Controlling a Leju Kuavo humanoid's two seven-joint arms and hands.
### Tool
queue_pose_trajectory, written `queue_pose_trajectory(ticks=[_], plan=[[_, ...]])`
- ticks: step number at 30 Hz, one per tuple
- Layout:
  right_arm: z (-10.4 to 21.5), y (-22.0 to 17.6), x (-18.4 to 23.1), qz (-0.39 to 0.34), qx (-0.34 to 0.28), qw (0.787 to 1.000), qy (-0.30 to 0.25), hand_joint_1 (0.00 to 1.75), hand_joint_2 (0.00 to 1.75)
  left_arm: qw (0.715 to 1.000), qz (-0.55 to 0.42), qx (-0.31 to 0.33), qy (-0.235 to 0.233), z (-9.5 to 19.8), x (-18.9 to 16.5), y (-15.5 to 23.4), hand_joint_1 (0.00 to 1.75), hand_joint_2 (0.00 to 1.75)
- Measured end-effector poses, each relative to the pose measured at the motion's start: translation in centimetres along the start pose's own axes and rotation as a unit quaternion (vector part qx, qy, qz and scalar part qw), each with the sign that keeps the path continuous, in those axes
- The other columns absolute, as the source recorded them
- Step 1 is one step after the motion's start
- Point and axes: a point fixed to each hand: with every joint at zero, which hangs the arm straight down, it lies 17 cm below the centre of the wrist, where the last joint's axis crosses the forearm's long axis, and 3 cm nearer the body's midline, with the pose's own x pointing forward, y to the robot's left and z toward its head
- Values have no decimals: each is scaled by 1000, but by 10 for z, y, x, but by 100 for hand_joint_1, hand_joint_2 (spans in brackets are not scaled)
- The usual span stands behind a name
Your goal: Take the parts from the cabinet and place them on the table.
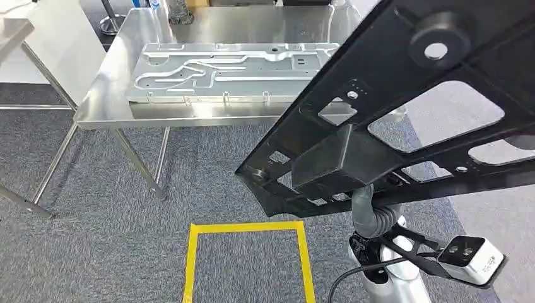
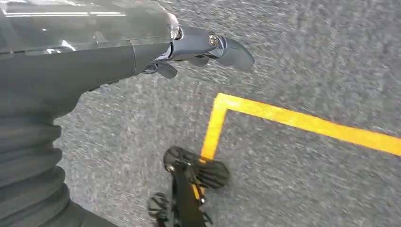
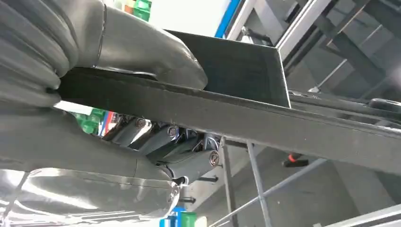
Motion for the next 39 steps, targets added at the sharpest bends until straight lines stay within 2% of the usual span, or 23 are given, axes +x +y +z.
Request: queue_pose_trajectory(ticks=[10,18,39], plan=[[-1,0,5,4,-1,1000,-5,175,175,1000,2,-1,-6,-1,6,-1,0,175],[1,1,3,1,-3,1000,-1,175,175,1000,3,8,3,0,-4,6,0,175],[2,1,0,-14,4,1000,1,175,175,999,23,27,9,-1,-4,11,0,175]])
